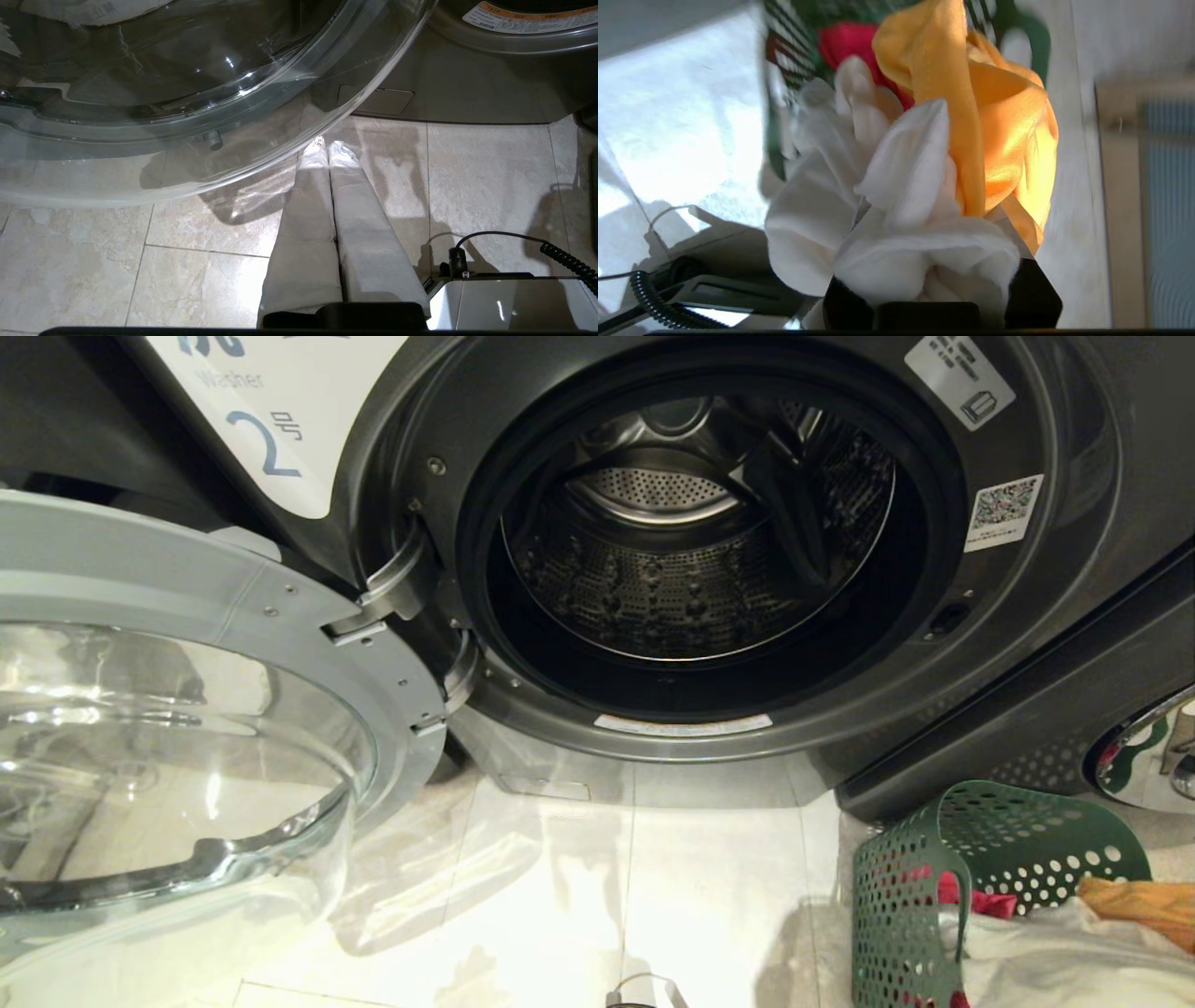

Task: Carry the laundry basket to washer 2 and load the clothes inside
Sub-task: Place the clothes into the washing machine

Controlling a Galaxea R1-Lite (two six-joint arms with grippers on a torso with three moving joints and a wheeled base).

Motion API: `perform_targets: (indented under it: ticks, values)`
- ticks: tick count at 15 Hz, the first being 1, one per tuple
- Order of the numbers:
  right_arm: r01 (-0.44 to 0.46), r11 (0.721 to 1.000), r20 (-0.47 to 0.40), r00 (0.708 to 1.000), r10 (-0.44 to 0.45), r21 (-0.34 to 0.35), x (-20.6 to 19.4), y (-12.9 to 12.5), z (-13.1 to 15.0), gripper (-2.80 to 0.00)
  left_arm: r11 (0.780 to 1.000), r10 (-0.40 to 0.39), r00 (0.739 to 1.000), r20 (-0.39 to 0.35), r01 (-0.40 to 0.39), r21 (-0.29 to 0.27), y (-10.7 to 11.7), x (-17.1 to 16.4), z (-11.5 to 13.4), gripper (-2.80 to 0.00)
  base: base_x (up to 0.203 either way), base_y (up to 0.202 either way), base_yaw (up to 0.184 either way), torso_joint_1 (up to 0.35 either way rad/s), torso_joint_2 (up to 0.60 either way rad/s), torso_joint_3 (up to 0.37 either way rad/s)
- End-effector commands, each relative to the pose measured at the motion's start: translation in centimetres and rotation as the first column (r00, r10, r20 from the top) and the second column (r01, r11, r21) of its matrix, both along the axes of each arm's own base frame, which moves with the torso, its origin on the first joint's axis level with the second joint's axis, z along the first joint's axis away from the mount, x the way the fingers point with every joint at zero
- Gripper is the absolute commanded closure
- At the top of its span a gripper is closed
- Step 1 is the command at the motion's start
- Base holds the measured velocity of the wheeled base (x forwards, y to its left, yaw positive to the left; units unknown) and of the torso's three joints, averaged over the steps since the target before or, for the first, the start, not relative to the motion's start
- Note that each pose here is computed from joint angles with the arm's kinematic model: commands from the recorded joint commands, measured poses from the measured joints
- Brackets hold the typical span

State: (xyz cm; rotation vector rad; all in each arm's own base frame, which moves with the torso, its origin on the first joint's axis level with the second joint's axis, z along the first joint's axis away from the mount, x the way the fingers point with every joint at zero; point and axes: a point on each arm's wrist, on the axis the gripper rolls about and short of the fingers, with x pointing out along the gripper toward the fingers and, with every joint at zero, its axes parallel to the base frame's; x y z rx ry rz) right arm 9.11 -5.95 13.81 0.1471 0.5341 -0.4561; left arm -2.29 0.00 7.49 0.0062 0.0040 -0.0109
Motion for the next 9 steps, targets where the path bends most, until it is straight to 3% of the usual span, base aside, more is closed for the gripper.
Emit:
perform_targets:
  ticks: [1, 3, 5, 9]
  values:
    - [-0.097, 0.987, 0.121, 0.986, 0.113, -0.130, -1.5, 1.7, 1.9, 0.00, 1.000, 0.000, 1.000, -0.002, 0.000, 0.000, 0.0, 0.0, 0.0, 0.00, 0.000, 0.000, 0.000, 0.000, 0.00, 0.000]
    - [-0.258, 0.942, 0.152, 0.944, 0.294, -0.216, -1.8, 3.2, 2.7, 0.00, 1.000, 0.000, 1.000, 0.001, 0.000, 0.000, 0.0, 0.0, 0.0, 0.00, 0.000, 0.000, 0.000, 0.000, 0.00, 0.000]
    - [-0.421, 0.871, 0.158, 0.870, 0.467, -0.254, -2.1, 4.6, 2.9, 0.00, 1.000, 0.000, 1.000, 0.000, 0.000, 0.000, 0.0, 0.0, 0.0, 0.00, 0.000, 0.000, 0.000, 0.000, 0.00, 0.000]
    - [-0.675, 0.663, 0.125, 0.664, 0.737, -0.324, -2.2, 7.1, 4.4, 0.00, 1.000, 0.000, 1.000, -0.001, 0.000, 0.000, 0.0, 0.0, 0.0, 0.00, 0.000, 0.000, 0.000, 0.000, 0.00, 0.000]
